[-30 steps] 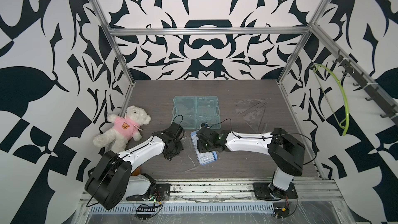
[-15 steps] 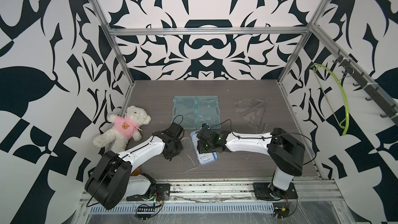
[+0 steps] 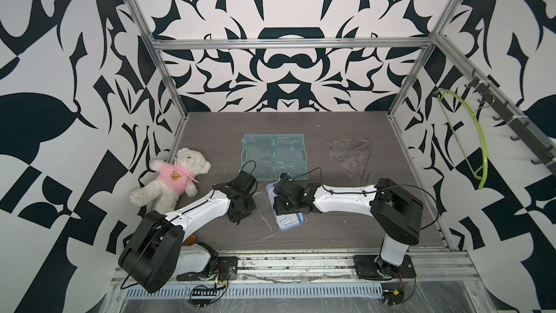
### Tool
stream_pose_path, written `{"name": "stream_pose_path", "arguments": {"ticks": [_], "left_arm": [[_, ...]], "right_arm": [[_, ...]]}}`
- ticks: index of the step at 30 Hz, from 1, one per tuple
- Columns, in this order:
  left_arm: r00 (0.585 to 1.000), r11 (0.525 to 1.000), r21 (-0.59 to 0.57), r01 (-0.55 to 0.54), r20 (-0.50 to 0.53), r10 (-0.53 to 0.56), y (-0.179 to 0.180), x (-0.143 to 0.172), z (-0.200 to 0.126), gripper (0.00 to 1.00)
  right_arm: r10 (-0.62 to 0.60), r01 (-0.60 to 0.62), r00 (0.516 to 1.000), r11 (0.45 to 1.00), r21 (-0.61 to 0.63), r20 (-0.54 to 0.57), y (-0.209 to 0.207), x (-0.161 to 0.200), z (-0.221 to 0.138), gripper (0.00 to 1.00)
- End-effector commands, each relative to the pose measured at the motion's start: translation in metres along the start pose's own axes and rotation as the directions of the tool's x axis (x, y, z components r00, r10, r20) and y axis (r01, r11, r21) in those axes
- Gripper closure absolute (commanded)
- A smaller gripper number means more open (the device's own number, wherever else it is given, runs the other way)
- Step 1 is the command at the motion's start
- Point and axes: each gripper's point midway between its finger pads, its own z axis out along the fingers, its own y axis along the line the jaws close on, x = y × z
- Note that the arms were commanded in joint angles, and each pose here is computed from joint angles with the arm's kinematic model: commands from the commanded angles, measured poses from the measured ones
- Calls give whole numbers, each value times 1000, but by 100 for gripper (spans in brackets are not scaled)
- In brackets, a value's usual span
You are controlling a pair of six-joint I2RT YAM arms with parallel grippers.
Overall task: Open the ruler set and take out the ruler
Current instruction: Pick up the ruler from the ruler set box.
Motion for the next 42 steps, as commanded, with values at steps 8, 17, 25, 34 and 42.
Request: {"name": "stream_pose_path", "arguments": {"ticks": [8,17,25,34,42], "left_arm": [[1000,999,-32,-3,3,3,6,-1,-6,95],[1000,999,-32,1,2,-1,6,-1,-6,95],[1000,1000,-30,-1,4,1,6,-1,-6,95],[1000,1000,-26,-3,8,3,4,-2,-7,95],[1000,999,-37,-9,13,10,5,-3,-8,95]], "right_arm": [[-8,9,999,1000,-25,46,6,-7,-5,67],[-8,10,997,1000,-21,74,4,-11,-10,74],[-10,12,996,1000,-22,92,5,-15,-15,77],[-9,10,992,1000,-8,129,0,-22,-27,79],[22,-25,985,1000,16,171,-22,-34,-45,79]]}}
